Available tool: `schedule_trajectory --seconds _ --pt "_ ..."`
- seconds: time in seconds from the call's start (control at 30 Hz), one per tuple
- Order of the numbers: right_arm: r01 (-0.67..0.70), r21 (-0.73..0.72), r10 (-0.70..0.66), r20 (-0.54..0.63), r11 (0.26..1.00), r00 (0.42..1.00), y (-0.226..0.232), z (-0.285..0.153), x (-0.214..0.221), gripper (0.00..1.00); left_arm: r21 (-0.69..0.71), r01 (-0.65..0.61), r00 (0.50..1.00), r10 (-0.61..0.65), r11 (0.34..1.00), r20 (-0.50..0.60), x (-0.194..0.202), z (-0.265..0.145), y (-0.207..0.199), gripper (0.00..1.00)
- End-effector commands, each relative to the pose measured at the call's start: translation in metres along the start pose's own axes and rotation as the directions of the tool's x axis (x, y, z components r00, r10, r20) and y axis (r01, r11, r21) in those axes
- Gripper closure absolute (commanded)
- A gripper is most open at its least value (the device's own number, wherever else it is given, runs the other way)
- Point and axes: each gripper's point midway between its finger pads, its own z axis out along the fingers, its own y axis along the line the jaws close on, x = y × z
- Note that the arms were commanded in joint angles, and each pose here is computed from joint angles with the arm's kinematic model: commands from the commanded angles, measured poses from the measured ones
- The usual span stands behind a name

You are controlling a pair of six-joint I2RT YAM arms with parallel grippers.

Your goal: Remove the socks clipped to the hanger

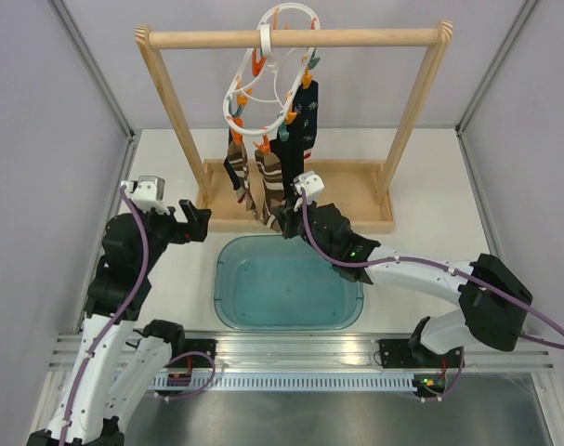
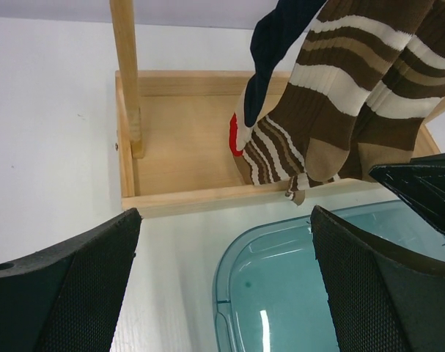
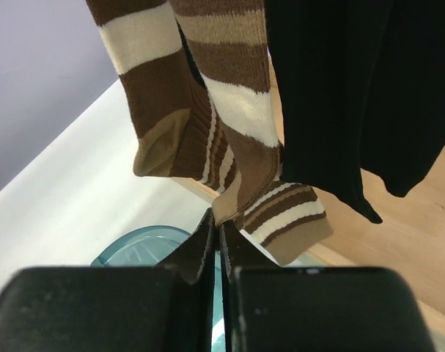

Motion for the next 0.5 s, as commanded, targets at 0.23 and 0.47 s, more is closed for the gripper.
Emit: schedule_trajectory --seconds 0.23,0.47 --pt "0.015 -0.015 -0.014 0.079 1.000 0.997 0.020 0.000 -0.033 0.99 0.174 -0.001 0.994 -0.018 0.985 0.106 -0.035 -0.009 -0.037 0.00" --pt "0.027 -0.023 -0.025 0.085 0.999 0.996 0.033 0.000 -0.040 0.99 0.259 0.068 0.983 -0.108 0.964 0.145 -0.076 -0.021 -0.063 0.00"
